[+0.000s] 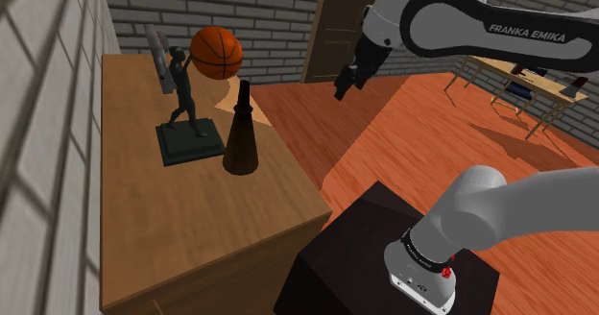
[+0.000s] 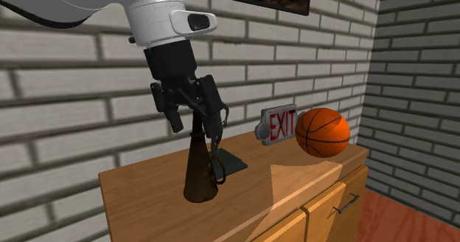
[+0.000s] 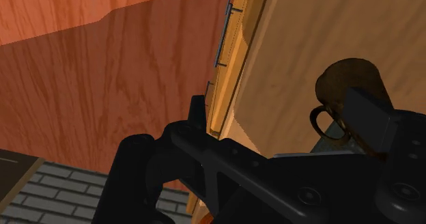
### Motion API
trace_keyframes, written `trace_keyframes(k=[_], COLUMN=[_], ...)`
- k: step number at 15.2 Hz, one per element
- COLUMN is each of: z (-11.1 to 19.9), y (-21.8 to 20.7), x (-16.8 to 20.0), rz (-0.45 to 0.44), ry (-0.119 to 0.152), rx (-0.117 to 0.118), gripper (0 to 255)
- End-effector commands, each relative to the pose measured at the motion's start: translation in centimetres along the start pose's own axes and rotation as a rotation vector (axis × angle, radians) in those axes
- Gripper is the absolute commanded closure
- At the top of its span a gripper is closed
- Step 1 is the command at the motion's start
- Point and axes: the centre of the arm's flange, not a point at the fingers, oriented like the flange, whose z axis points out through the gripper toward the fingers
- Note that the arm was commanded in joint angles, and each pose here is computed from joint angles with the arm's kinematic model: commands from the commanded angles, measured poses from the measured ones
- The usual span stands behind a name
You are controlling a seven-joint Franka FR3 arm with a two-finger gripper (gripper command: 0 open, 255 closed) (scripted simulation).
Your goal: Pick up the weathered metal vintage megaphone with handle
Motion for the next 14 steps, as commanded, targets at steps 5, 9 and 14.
trace_keyframes(k=[5, 9, 14], z=[2.7, 4.4, 6.4], y=[-6.4, -10.6, -15.9], x=[3.5, 6.0, 9.2], rz=[0.005, 0.007, 0.010], ry=[0.052, 0.085, 0.127], rx=[-0.019, -0.032, -0.049], gripper=[0, 0, 0])
